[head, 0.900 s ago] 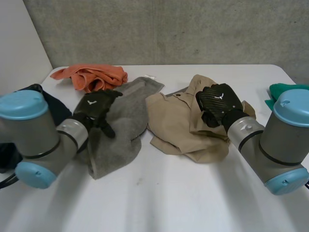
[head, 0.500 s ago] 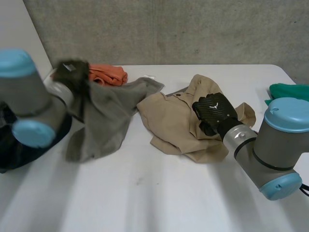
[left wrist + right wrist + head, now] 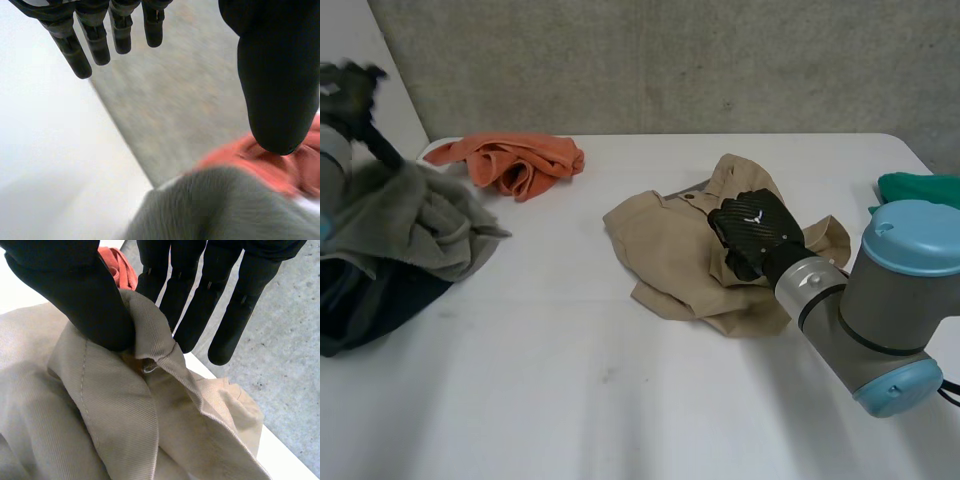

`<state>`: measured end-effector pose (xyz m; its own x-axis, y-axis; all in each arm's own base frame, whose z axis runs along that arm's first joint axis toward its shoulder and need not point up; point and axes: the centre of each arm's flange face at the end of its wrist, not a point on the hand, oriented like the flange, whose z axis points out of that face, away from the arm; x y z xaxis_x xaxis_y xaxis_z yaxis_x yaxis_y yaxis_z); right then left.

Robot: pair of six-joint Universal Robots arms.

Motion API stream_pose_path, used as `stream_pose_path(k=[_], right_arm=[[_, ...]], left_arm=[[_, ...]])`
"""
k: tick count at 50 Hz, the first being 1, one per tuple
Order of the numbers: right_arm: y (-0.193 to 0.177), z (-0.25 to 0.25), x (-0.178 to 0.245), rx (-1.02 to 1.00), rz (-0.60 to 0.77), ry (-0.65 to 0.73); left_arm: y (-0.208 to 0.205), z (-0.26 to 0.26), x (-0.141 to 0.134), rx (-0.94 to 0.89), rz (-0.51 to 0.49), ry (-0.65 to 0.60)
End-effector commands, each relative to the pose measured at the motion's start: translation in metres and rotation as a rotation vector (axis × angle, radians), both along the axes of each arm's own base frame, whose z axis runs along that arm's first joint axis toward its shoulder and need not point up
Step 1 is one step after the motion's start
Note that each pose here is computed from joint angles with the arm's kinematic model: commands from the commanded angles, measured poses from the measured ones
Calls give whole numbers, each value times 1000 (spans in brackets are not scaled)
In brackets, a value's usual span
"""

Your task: Fold the laundry.

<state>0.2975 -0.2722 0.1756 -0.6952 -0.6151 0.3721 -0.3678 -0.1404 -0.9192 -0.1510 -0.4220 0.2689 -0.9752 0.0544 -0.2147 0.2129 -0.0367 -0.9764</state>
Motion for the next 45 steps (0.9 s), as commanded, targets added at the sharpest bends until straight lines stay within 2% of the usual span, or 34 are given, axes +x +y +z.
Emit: stream_pose_path(k=[1, 3, 7, 8, 12, 20, 23, 28, 33, 39, 45], right_arm=[[12, 11, 2, 10, 44, 13], [17, 15, 2, 16, 62, 24], [31, 24, 0, 29, 115, 84], [39, 28, -2, 40, 138, 115], [62, 41, -9, 70, 204, 177], [110, 66, -20, 133, 374, 205], [119, 67, -27, 173, 390, 230], [133, 68, -32, 197, 426, 260], [143, 69, -36, 214, 449, 258], [148, 84, -39, 186, 459, 199], [130, 96, -42, 185, 410, 105]], left_arm=[[42, -28, -31, 62, -114, -33], [52, -32, -41, 63, -146, -34], [81, -48, -76, 63, -273, -53], [91, -55, -91, 59, -336, -71], [114, -71, -125, 47, -485, -145], [136, -99, -169, 79, -623, -203], [143, -113, -188, 103, -668, -211], [138, -131, -209, 113, -678, -238], [123, -147, -222, 109, -630, -296], [113, -167, -236, 98, -611, -369], [103, -162, -244, 38, -601, -341]])
